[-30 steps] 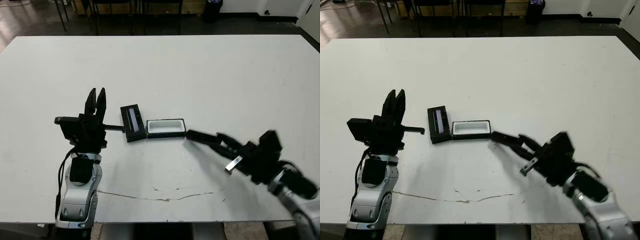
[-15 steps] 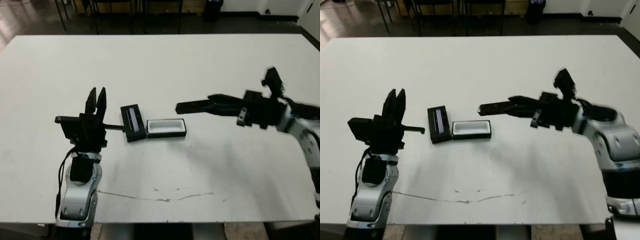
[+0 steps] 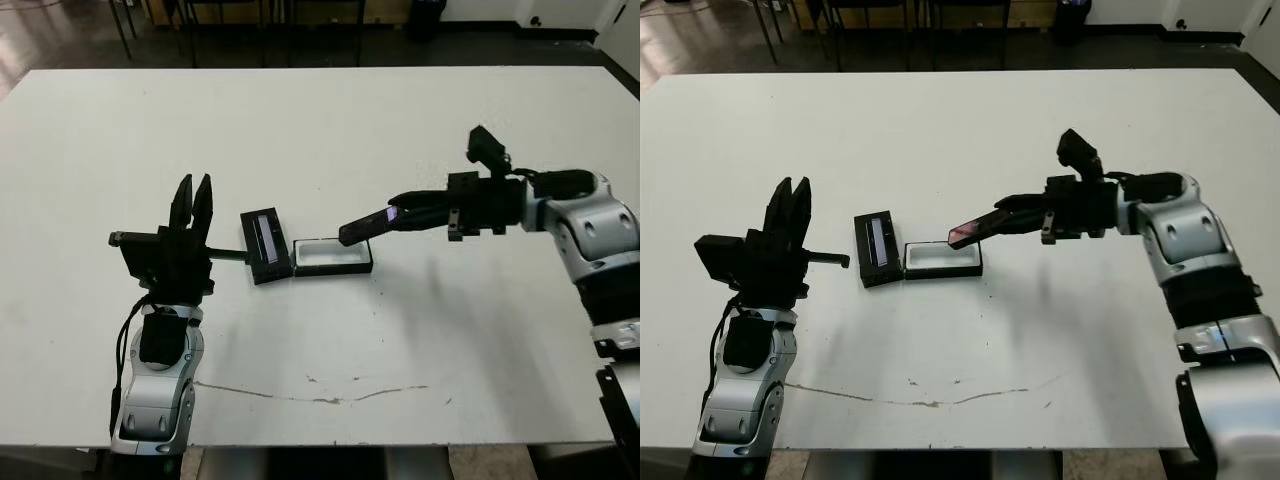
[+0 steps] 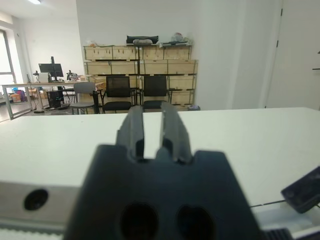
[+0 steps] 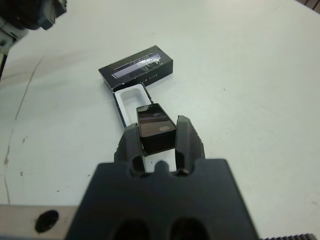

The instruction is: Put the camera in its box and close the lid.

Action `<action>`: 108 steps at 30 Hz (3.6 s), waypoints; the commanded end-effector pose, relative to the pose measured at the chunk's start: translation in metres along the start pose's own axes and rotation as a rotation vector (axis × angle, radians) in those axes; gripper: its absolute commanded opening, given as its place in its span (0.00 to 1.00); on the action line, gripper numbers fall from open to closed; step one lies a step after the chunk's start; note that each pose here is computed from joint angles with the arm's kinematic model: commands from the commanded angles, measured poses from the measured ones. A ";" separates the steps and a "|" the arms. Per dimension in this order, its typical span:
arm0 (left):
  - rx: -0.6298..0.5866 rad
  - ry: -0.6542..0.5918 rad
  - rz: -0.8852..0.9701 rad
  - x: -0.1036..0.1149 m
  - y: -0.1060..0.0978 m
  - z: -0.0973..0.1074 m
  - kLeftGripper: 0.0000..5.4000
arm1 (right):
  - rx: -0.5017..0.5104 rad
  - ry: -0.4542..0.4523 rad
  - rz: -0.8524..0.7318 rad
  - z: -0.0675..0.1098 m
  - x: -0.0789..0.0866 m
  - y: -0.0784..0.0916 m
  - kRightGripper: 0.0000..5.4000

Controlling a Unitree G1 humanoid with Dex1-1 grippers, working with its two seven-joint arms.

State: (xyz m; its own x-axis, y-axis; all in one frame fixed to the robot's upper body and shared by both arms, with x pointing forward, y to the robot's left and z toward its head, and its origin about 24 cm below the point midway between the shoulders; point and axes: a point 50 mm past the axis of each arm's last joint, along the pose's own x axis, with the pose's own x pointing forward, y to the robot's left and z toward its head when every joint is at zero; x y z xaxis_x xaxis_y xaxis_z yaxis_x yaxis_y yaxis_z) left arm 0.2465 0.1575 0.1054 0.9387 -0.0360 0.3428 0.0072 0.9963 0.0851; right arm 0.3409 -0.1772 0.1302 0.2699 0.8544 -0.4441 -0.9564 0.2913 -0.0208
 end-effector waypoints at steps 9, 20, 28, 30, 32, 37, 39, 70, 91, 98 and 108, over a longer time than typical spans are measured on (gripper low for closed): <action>0.010 0.036 0.007 -0.003 0.003 -0.005 0.00 | -0.042 0.043 0.000 -0.006 0.007 -0.006 0.00; 0.010 0.040 0.007 -0.004 0.002 -0.006 0.00 | -0.059 0.065 0.012 -0.008 0.009 -0.006 0.00; 0.007 0.039 0.008 -0.004 0.003 -0.006 0.00 | 0.025 -0.011 0.051 -0.010 0.008 -0.007 0.00; 0.007 0.041 0.006 -0.004 0.003 -0.006 0.00 | 0.057 -0.032 0.036 -0.010 0.006 -0.008 0.00; 0.006 0.044 0.004 -0.004 0.002 -0.006 0.00 | 0.079 -0.053 0.039 -0.009 0.005 -0.008 0.00; 0.008 0.038 0.002 -0.004 0.001 -0.006 0.00 | 0.083 -0.079 0.037 -0.008 0.003 -0.009 0.00; 0.007 0.038 0.003 -0.004 0.001 -0.006 0.00 | 0.082 -0.087 0.039 -0.007 0.003 -0.009 0.00; 0.003 0.044 0.009 -0.004 -0.002 -0.006 0.00 | -0.008 0.061 0.090 -0.010 0.008 -0.005 0.00; -0.002 0.041 0.010 -0.005 -0.003 -0.007 0.00 | -0.064 0.157 0.071 -0.008 0.023 -0.002 0.00; -0.012 0.042 0.014 -0.005 -0.005 -0.007 0.00 | -0.072 0.154 0.119 -0.002 0.037 0.002 0.00; -0.011 0.042 0.017 -0.005 -0.006 -0.007 0.00 | -0.082 0.199 0.180 0.010 0.061 0.012 0.00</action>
State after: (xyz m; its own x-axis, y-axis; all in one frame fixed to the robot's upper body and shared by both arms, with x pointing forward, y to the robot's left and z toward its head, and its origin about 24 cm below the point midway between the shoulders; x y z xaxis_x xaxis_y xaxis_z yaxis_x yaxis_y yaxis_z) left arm 0.2456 0.1507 0.1037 0.9404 -0.0240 0.3392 0.0028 0.9980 0.0630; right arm 0.3497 -0.1290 0.1151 0.1133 0.7916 -0.6005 -0.9915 0.1288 -0.0173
